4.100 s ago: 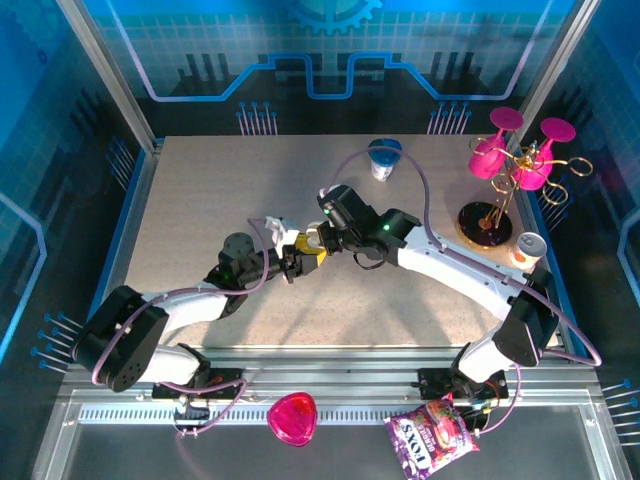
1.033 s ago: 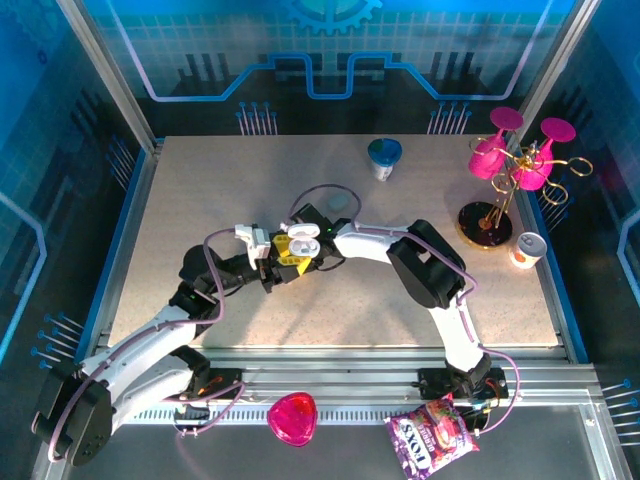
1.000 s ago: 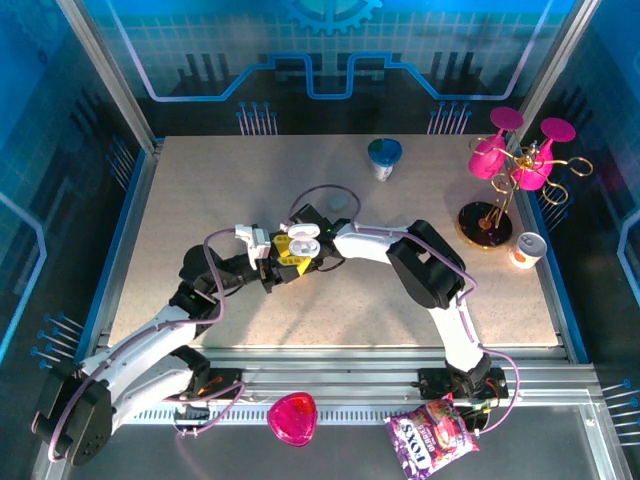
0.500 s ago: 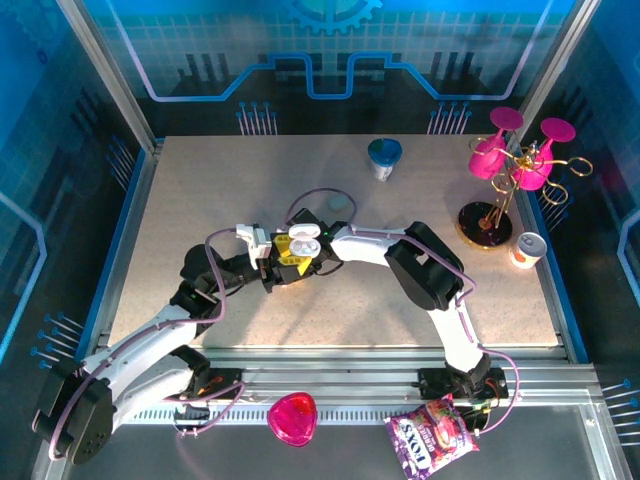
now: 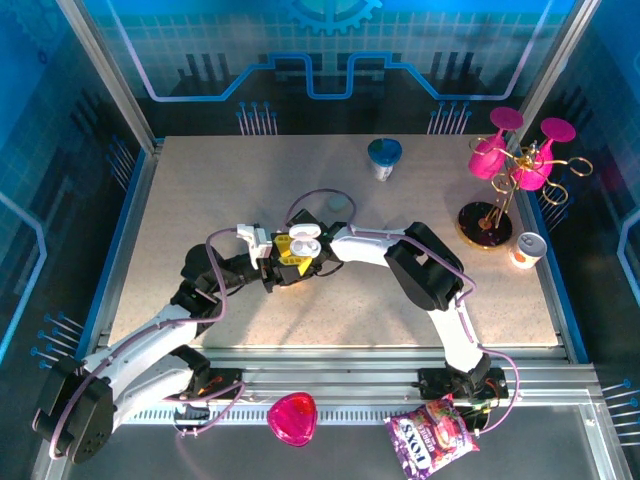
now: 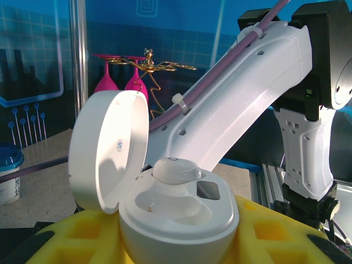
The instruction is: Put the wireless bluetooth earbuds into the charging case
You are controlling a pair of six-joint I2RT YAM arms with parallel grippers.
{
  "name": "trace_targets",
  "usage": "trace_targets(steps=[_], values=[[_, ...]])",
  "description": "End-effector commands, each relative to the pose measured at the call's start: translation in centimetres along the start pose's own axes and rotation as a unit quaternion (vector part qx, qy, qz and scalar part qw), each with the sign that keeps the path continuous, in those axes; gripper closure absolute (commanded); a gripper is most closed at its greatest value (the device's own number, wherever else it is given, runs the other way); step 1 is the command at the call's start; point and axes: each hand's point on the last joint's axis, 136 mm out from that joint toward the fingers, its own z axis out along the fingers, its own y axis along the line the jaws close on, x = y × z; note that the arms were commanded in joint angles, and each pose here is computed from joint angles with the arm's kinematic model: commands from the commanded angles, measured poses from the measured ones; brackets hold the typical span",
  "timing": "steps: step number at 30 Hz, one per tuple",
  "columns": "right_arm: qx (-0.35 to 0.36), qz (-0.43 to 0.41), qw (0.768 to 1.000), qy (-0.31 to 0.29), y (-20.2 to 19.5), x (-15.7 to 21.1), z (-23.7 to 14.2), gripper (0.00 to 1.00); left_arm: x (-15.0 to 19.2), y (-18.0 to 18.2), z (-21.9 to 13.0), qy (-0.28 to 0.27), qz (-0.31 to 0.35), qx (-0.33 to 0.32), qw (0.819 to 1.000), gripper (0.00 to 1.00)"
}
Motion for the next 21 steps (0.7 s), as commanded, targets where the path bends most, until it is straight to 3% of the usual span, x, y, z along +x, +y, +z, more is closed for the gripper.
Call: trace_targets(steps=[1,5,11,21], values=[[0.024,0.005,1.0,0.016,-0.7,0.6,0.7,0.73,-1.5,-0.3,0.1,-0.017,0.028,0.01,0.999,0.74],[0.035,0.007,0.999,0.017,-1.0,0.7,0.6,0.8,-1.5,-0.3,0.1,-0.017,0.029,0.01,0.999,0.74],[0.037,0.004,0.999,-0.005,-0.7,0.0,-0.7,0.8,-1.4,-0.1,0.2,-0.017,0.029,0.005,0.999,0.73],[0.026,0.025,0.992,-0.123,-1.0,-1.3,-8.3,0.8,-1.0,0.9,0.1,-0.02,0.042,-0.025,0.999,0.73]])
